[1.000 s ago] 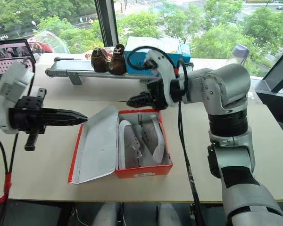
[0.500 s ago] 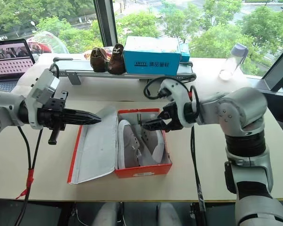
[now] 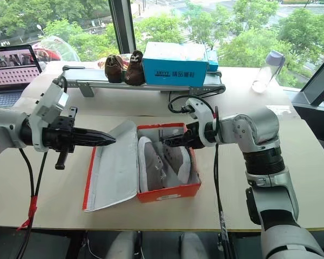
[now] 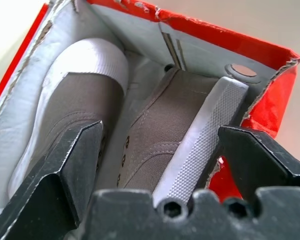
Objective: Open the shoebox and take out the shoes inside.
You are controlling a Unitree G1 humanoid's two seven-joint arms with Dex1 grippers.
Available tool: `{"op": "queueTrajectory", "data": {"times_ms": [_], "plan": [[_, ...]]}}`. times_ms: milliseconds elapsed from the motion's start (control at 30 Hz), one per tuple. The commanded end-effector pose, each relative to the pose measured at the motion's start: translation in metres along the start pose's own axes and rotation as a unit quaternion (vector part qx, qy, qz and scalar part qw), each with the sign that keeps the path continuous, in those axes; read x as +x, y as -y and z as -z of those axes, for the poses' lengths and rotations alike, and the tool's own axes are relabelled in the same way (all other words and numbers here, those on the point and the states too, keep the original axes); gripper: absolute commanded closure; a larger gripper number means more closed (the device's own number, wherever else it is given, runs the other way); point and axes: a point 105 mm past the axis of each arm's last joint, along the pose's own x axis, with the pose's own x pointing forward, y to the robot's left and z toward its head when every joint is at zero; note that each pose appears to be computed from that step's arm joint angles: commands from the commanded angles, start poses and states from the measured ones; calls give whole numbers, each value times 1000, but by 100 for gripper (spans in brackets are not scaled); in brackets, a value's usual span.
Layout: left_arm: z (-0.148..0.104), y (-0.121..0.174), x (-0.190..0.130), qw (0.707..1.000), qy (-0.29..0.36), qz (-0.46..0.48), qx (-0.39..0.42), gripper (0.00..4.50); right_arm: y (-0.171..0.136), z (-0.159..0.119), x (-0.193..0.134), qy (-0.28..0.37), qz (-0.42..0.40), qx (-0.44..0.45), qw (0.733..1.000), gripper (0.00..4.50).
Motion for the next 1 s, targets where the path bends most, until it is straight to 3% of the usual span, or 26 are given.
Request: {"op": "queueTrajectory", "data": {"times_ms": [33,200,500,700,800,1000], "plan": [[-8,4,-5,1000,0,-11,14,450,10,-8,-3,12,34,-27,999,4],[-9,7,-6,1000,-3,-15,13,450,11,-9,5,10,46,-48,998,4],[-13,11,-5,1000,-5,-20,14,450,24,34,42,-48,125,-141,981,4],[-15,11,-6,1000,-5,-25,14,450,24,34,50,-36,133,-145,980,4],[-15,10,-6,1000,-4,-26,16,450,23,27,50,-22,134,-140,981,72],[-15,8,-5,999,-2,-28,20,450,22,14,46,-3,138,-141,980,272]]}}
